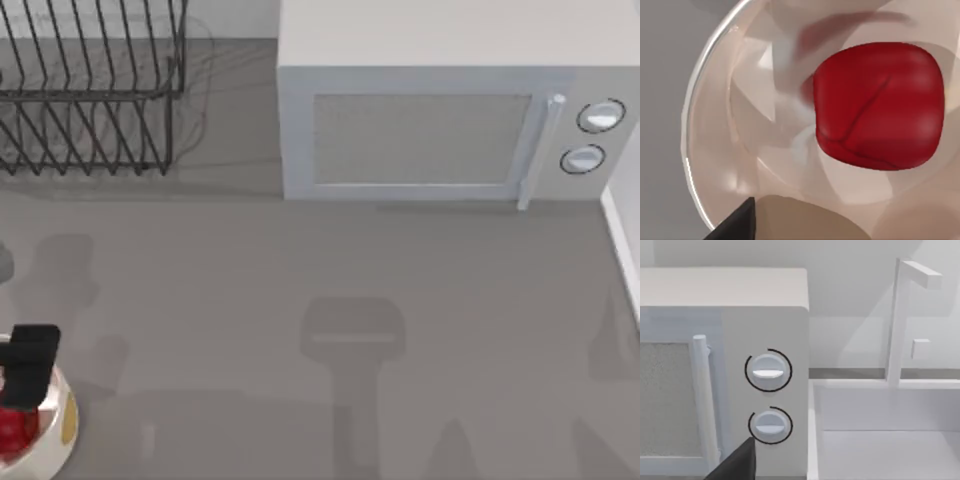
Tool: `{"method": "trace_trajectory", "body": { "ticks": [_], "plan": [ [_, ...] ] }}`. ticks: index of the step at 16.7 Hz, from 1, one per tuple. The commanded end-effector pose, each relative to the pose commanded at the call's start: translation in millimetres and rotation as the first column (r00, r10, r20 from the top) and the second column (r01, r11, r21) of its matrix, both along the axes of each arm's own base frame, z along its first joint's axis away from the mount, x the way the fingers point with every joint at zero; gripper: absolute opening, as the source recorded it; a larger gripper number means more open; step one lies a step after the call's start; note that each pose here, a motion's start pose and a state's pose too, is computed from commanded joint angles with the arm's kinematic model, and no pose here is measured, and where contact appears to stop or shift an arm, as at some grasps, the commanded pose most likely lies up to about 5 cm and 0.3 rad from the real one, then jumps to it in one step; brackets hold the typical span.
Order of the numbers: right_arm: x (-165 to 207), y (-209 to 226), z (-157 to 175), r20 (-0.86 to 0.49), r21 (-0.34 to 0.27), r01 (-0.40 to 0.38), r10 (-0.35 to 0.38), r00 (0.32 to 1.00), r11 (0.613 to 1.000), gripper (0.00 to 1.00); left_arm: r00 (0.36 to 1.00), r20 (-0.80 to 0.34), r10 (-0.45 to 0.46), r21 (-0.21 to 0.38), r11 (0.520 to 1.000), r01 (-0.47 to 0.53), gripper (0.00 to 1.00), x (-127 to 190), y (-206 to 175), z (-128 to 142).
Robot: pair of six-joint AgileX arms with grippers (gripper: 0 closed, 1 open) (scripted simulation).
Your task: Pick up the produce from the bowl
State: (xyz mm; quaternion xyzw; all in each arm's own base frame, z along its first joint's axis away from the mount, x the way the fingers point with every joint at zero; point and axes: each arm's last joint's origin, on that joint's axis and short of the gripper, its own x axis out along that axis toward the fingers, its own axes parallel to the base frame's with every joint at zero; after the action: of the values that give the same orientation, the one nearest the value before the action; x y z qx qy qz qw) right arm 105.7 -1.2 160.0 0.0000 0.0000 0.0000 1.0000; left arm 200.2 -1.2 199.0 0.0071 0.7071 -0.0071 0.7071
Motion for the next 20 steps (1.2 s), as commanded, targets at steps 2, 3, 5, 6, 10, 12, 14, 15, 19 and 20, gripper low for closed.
{"method": "trace_trajectory", "body": {
  "ticks": [2, 3, 5, 6, 10, 12, 14, 15, 19, 20],
  "plan": [
    [0.0, 0.0, 0.0, 0.000, 0.000, 0.000, 0.000, 1.000, 1.000, 1.00, 1.000, 0.002, 0.001, 0.000, 1.000, -0.001, 1.00, -0.6, 0.2, -0.9],
    [0.0, 0.0, 0.0, 0.000, 0.000, 0.000, 0.000, 1.000, 1.000, 1.00, 1.000, -0.002, 0.001, 0.000, 1.000, -0.001, 1.00, 0.0, 0.2, -4.3],
    [0.0, 0.0, 0.0, 0.000, 0.000, 0.000, 0.000, 1.000, 1.000, 1.00, 1.000, -0.010, 0.001, 0.000, 1.000, -0.001, 1.00, 2.6, 0.2, -17.9],
    [0.0, 0.0, 0.0, 0.000, 0.000, 0.000, 0.000, 1.000, 1.000, 1.00, 1.000, -0.011, 0.001, 0.000, 1.000, -0.001, 1.00, 4.2, 0.1, -27.2],
    [0.0, 0.0, 0.0, 0.000, 0.000, 0.000, 0.000, 1.000, 1.000, 1.00, 1.000, 0.020, 0.001, 0.000, 1.000, -0.001, 1.00, 9.1, 0.0, -71.3],
    [0.0, 0.0, 0.0, 0.000, 0.000, 0.000, 0.000, 1.000, 1.000, 1.00, 1.000, 0.020, 0.001, 0.000, 1.000, -0.001, 1.00, 6.4, 0.0, -91.0],
    [0.0, 0.0, 0.0, 0.000, 0.000, 0.000, 0.000, 1.000, 1.000, 1.00, 1.000, 0.007, 0.000, 0.000, 1.000, 0.000, 1.00, 1.8, 0.0, -104.4],
    [0.0, 0.0, 0.0, 0.000, 0.000, 0.000, 0.000, 1.000, 1.000, 1.00, 1.000, 0.001, 0.000, 0.000, 1.000, 0.000, 1.00, 0.3, 0.0, -107.8],
    [0.0, 0.0, 0.0, 0.000, 0.000, 0.000, 0.000, 1.000, 1.000, 1.00, 1.000, 0.000, 0.000, 0.000, 1.000, 0.000, 1.00, 0.0, 0.0, -108.5],
    [0.0, 0.0, 0.0, 0.000, 0.000, 0.000, 0.000, 1.000, 1.000, 1.00, 1.000, 0.000, 0.000, 0.000, 1.000, 0.000, 0.92, 0.0, 0.0, -108.5]
  ]
}}
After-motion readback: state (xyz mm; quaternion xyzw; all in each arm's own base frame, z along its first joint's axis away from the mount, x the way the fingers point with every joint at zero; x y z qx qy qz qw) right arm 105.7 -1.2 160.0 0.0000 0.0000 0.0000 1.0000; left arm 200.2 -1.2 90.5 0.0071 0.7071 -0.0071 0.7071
